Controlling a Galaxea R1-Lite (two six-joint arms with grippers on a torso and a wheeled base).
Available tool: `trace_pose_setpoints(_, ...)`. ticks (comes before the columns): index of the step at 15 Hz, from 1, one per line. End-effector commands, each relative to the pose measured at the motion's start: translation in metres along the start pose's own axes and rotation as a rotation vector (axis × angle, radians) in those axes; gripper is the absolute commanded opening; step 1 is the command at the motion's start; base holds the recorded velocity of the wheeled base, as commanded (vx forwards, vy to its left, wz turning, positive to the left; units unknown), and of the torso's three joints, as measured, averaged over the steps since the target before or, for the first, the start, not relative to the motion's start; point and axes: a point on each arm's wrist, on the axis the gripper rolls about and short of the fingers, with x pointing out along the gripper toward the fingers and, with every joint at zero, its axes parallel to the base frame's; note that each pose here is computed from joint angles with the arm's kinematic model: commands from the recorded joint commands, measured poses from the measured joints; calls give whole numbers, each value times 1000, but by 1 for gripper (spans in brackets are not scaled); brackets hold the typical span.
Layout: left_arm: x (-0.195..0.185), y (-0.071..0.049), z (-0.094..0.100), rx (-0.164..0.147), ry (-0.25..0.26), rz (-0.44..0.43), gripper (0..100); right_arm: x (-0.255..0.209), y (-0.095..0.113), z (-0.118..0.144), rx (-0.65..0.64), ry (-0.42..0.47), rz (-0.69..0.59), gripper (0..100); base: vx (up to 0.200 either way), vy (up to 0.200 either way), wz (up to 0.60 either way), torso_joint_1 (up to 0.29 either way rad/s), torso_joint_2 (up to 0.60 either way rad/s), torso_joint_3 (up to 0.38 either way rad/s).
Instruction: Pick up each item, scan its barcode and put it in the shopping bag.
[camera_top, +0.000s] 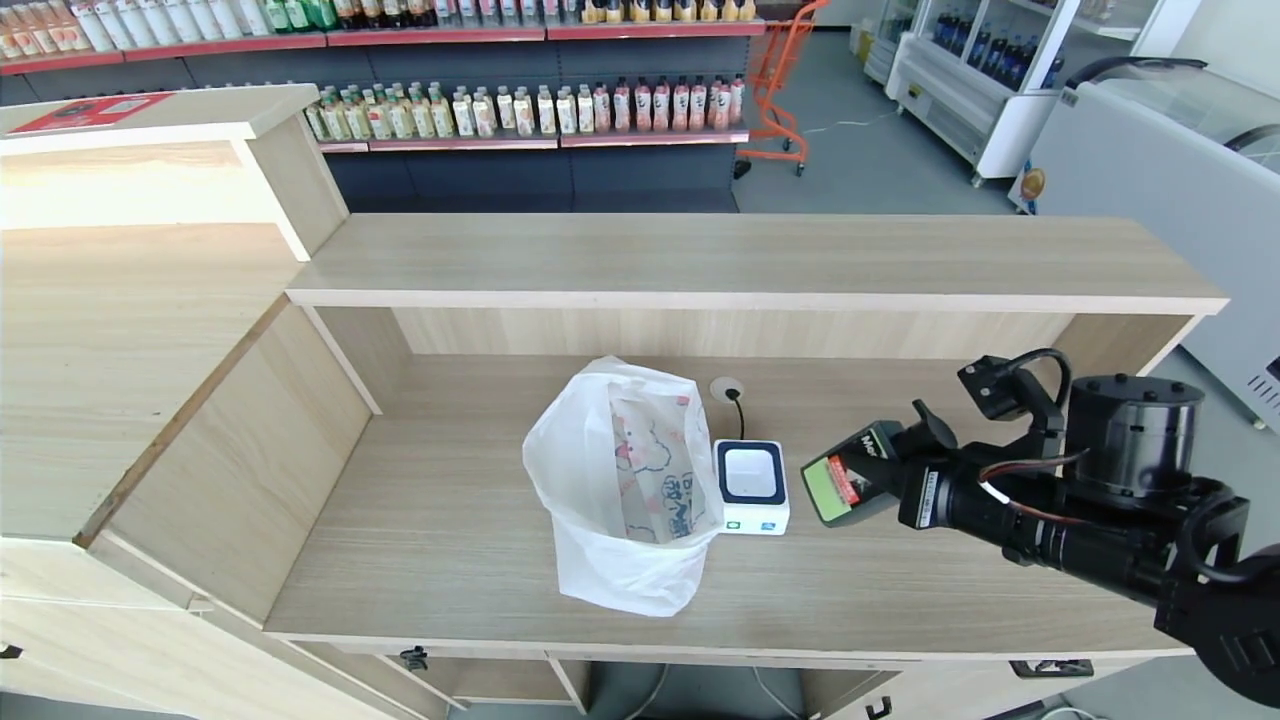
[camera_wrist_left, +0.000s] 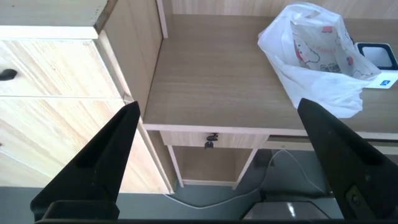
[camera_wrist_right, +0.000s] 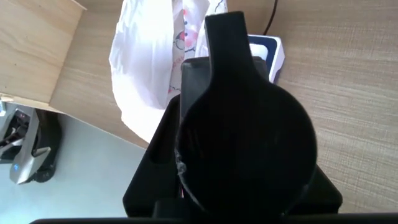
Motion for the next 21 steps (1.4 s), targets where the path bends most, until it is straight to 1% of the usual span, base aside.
trace_pose_setpoints(1,0,0,0,-1,2,0,100,3,-1,-2,17,11,-2,0,0,0,0,0,0,0)
trace_pose_setpoints(4,0,0,0,-1,2,0,100,6,-1,-3,106,14,-2,0,0,200,0,9,2,-1)
trace_pose_setpoints(7,0,0,0,-1,2,0,100,13,-1,-5,107,26,5,0,0,200,0,2,-1,2)
trace_pose_setpoints(11,0,0,0,-3,2,1,100,37,5,-9,95,49,28,0,0,0,0,0,0,0)
trace_pose_setpoints(13,0,0,0,-3,2,1,100,45,9,-17,74,78,41,0,0,0,0,0,0,0)
trace_pose_setpoints(14,0,0,0,-3,2,1,100,51,6,-24,43,103,33,0,0,0,0,0,0,0)
trace_pose_setpoints(15,0,0,0,-3,2,1,100,55,5,-28,28,114,16,0,0,0,0,0,0,0)
trace_pose_setpoints(16,0,0,0,-3,2,1,100,74,1,-38,3,114,-78,0,0,0,0,0,0,0)
trace_pose_setpoints(18,0,0,0,-3,2,1,100,93,7,-38,-12,99,-91,0,0,0,0,0,0,0)
trace_pose_setpoints(21,0,0,0,-3,2,0,100,124,28,-44,-81,93,-31,0,0,0,0,0,0,0)
